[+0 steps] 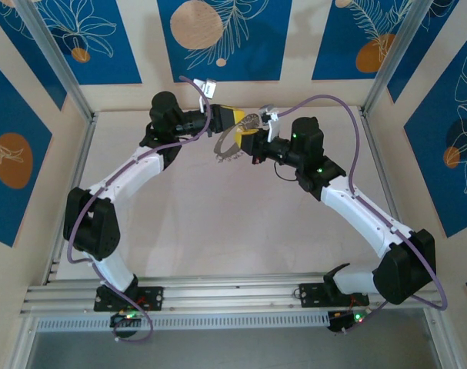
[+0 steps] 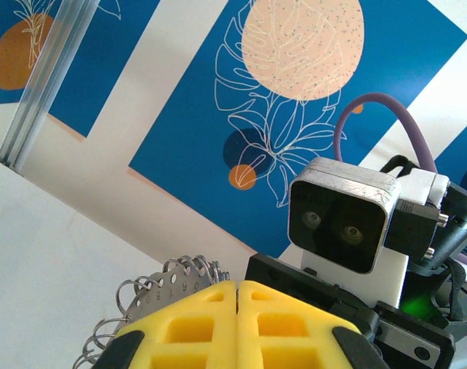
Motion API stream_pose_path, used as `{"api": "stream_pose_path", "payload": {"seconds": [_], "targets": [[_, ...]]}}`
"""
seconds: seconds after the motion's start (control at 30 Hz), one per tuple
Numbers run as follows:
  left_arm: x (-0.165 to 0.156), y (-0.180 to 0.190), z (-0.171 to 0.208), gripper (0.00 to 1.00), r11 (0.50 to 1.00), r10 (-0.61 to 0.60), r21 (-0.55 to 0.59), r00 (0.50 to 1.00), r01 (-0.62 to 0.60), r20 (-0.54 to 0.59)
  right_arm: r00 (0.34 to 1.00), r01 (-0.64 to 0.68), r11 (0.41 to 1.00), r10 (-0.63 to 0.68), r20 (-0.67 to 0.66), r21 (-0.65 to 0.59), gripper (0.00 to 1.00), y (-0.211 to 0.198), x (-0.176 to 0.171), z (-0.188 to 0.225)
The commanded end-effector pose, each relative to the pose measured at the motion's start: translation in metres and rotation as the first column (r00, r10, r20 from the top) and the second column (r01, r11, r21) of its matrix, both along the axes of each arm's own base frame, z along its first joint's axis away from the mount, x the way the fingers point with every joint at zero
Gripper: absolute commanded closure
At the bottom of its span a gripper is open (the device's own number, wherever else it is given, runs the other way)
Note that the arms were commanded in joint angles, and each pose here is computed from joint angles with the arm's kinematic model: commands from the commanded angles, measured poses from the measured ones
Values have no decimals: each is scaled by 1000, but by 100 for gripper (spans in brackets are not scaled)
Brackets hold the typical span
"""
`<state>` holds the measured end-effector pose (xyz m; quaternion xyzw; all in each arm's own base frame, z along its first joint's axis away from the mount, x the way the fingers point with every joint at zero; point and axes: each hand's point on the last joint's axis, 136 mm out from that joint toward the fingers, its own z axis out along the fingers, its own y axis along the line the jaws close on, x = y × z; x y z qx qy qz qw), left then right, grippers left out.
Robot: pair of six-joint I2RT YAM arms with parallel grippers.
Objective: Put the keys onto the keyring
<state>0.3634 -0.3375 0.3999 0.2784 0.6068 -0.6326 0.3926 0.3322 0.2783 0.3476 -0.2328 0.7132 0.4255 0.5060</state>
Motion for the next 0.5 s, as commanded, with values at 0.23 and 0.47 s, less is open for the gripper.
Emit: {"api": "stream_pose_path", "payload": {"seconds": [0.23, 0.47], "targets": [[-13, 5, 30, 100, 999, 12, -47, 996, -8, 88, 999, -31, 998, 30, 16, 60, 59, -28, -14, 19], [-13, 6, 33, 100, 998, 10, -57, 996, -5, 93, 1000, 5, 983, -9, 23, 186, 60, -64, -12, 45]]}}
